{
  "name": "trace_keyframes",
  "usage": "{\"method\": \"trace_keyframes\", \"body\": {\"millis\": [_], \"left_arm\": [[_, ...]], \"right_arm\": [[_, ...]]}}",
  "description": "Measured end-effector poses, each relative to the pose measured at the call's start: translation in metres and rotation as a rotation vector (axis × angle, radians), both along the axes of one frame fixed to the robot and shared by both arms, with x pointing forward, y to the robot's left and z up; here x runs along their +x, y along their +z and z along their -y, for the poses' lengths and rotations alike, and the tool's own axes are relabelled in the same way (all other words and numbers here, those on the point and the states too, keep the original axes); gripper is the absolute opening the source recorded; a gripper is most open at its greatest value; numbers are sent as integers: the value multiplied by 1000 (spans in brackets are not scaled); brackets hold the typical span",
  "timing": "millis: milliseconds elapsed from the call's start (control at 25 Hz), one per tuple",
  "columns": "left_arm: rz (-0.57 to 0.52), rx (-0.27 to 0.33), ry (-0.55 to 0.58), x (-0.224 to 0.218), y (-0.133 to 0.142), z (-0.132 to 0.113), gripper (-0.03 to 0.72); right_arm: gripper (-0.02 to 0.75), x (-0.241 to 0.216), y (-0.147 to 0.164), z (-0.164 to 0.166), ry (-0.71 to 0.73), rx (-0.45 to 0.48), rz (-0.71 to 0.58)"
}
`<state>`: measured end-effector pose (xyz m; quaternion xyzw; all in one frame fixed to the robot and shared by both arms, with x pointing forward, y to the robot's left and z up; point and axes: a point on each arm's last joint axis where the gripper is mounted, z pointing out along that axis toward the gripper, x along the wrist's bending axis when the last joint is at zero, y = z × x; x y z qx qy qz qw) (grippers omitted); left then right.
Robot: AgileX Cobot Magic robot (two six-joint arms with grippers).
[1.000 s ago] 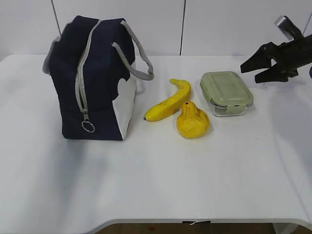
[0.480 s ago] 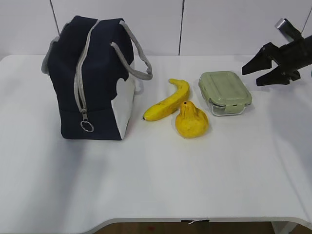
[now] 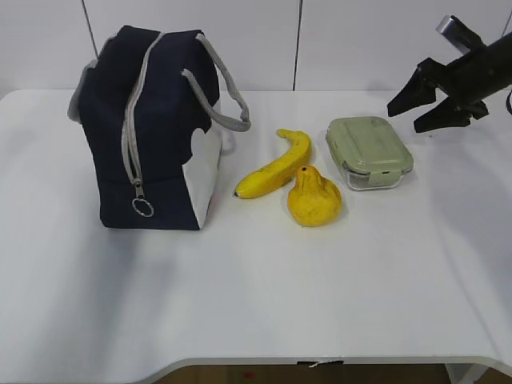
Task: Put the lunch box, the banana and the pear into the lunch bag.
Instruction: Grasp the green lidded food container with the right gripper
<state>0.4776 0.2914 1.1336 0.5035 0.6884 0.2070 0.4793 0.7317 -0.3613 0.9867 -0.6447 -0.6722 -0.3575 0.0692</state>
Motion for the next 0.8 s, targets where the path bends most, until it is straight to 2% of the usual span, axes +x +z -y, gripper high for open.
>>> {"method": "trace_keyframes", "body": {"millis": [320,520,800], "left_arm": [[13,0,8,1,1,-1,321],[15,0,12,2,0,-1,321],[9,0,14,5,-2,-1,321]], "right_arm": [[596,-9,18,-2,-30,-17,-13],[596,-15,30,0,-60,-66,-28],[596,-36,50,-4,-71,-90,-40]]}}
